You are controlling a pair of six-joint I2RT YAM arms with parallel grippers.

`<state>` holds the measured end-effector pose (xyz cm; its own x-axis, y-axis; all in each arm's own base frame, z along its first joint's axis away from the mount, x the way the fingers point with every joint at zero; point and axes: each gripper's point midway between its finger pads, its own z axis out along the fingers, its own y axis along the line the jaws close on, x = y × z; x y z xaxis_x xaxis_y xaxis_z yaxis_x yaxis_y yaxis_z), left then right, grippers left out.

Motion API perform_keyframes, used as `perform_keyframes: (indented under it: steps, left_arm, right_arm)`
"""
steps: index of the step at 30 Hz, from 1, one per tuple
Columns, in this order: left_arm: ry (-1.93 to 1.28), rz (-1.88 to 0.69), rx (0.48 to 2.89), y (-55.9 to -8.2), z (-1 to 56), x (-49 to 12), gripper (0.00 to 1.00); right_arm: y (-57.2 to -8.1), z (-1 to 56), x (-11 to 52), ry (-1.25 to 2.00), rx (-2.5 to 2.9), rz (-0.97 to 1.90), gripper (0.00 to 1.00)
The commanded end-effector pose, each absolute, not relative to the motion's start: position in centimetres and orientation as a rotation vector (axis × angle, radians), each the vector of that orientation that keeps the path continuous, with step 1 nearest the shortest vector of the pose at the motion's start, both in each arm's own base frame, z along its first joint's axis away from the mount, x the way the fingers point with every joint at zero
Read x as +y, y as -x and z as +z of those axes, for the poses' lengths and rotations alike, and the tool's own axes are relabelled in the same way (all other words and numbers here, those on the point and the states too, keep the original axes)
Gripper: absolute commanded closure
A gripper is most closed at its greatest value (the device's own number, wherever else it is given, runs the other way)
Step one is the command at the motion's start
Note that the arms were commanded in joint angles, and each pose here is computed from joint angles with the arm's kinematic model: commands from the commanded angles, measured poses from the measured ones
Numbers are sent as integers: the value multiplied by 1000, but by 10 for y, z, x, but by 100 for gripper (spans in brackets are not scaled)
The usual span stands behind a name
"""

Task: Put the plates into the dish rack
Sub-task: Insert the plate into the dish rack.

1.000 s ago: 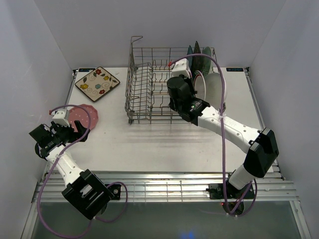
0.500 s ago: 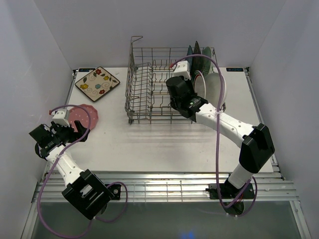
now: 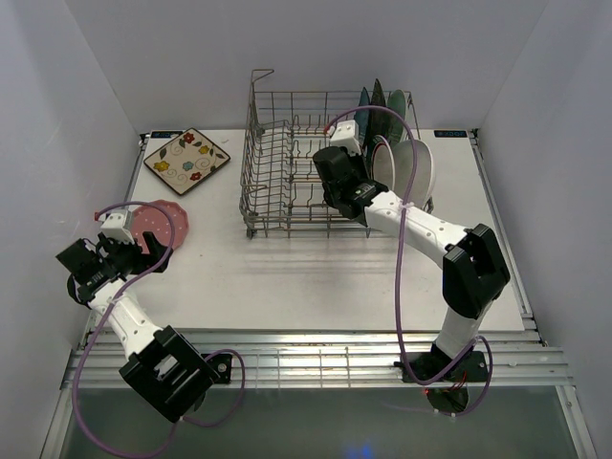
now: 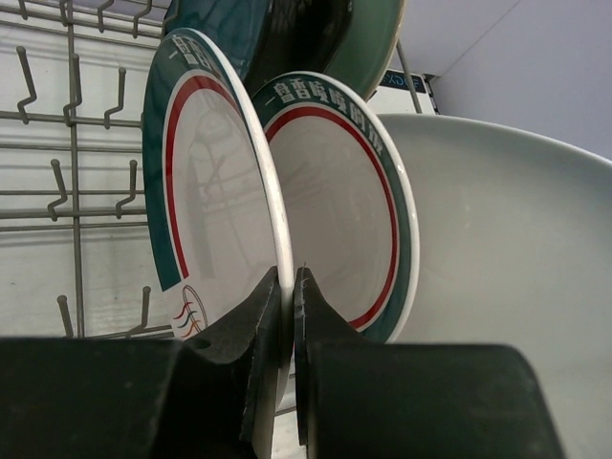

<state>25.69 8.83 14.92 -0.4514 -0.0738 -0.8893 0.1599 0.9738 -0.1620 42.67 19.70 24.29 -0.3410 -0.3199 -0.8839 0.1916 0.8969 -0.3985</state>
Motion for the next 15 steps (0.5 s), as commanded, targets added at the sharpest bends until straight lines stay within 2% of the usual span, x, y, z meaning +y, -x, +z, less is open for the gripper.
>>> perform_keyframes:
  steps: [1, 15]
  left_arm:
    - [-97, -256, 1991, -256, 154, 85, 2]
    - [-99, -252, 1991, -256, 154, 85, 2]
  right_arm:
    - [-437, 270, 197, -28, 1795, -449, 92]
    - [-445, 250, 205, -38, 1858, -366, 92]
